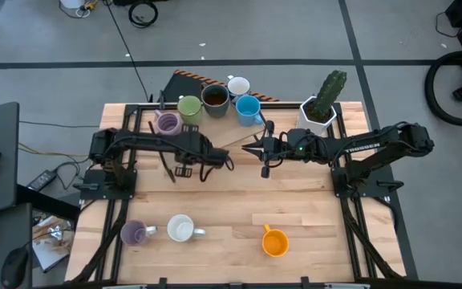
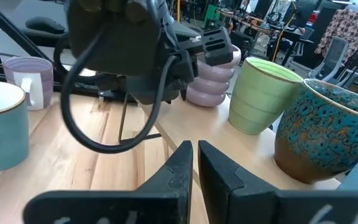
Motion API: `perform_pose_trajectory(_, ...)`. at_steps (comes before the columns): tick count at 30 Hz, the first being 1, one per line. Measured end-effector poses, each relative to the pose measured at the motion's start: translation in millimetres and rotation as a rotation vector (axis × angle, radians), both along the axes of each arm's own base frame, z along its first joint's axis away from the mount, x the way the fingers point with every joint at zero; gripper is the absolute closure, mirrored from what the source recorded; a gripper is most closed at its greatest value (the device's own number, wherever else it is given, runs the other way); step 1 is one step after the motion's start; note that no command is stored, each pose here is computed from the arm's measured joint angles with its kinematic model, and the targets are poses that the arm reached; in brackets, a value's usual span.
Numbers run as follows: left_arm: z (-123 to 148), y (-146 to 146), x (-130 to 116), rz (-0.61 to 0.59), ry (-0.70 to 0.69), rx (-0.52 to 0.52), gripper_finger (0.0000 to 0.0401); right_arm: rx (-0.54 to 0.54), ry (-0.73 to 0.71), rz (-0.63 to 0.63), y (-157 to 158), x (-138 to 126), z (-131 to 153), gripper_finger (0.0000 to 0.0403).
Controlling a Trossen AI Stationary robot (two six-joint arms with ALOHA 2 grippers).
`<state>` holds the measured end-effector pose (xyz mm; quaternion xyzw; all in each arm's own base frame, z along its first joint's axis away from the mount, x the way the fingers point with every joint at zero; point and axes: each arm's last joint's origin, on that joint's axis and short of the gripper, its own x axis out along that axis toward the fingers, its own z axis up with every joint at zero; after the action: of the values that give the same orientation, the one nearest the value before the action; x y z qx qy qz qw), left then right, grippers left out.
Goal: Place coffee mugs
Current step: Put the blue mug on the shelf
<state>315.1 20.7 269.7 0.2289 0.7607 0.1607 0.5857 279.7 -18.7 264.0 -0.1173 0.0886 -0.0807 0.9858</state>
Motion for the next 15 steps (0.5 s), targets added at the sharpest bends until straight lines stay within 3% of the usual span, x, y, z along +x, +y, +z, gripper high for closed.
perform_pose_trajectory(15, 16, -5, -8, 0.031, -0.084, 0.001, 0.0285, -0.003, -0.001, 0.0, 0, 0, 0, 0.0372)
